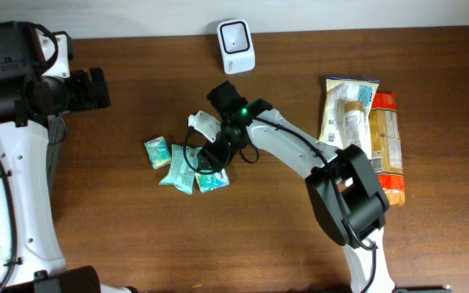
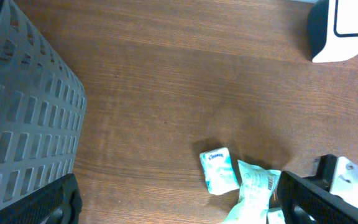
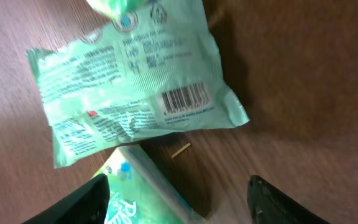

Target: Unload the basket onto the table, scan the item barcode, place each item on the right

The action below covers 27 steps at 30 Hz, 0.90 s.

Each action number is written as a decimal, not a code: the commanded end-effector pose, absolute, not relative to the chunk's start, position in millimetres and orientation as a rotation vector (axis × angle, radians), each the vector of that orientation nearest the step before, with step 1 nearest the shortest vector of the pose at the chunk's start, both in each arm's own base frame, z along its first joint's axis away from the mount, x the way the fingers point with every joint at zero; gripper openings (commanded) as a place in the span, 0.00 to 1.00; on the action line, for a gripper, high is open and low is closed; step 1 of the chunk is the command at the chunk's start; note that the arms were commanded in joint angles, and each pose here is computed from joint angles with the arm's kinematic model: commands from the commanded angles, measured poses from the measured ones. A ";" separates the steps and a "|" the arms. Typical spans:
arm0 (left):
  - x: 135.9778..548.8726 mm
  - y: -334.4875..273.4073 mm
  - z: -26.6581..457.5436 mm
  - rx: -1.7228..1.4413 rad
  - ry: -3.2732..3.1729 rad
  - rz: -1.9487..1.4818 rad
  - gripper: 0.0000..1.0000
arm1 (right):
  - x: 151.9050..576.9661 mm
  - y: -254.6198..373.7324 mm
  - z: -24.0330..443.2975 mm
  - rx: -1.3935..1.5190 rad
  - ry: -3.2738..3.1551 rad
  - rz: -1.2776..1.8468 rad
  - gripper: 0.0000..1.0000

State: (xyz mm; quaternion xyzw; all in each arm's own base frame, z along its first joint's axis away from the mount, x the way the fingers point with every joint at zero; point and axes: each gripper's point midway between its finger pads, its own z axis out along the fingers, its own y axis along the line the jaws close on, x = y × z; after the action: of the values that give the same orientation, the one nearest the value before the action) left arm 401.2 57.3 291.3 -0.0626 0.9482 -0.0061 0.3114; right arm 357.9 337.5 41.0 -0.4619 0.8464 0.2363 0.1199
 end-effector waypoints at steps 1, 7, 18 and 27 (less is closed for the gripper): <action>400.5 58.4 295.6 -0.171 2.491 -0.023 0.99 | 354.5 337.4 24.6 -1.381 2.503 0.683 0.69; 400.5 58.4 295.6 -0.172 2.491 -0.023 0.99 | 339.9 320.7 18.2 -1.384 2.614 0.684 0.65; 400.6 58.4 295.6 -0.172 2.491 -0.023 0.99 | 294.1 307.6 19.6 -1.426 2.794 0.782 0.58; 400.5 58.4 295.6 -0.171 2.491 -0.023 0.99 | 305.4 310.5 17.2 -1.153 2.926 0.735 0.11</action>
State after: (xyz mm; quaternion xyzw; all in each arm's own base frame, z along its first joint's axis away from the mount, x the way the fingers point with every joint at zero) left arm 401.2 57.3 291.3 -0.0626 0.9482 -0.0061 0.3114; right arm 300.3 309.6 18.8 -0.3924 0.8864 0.2419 -0.0423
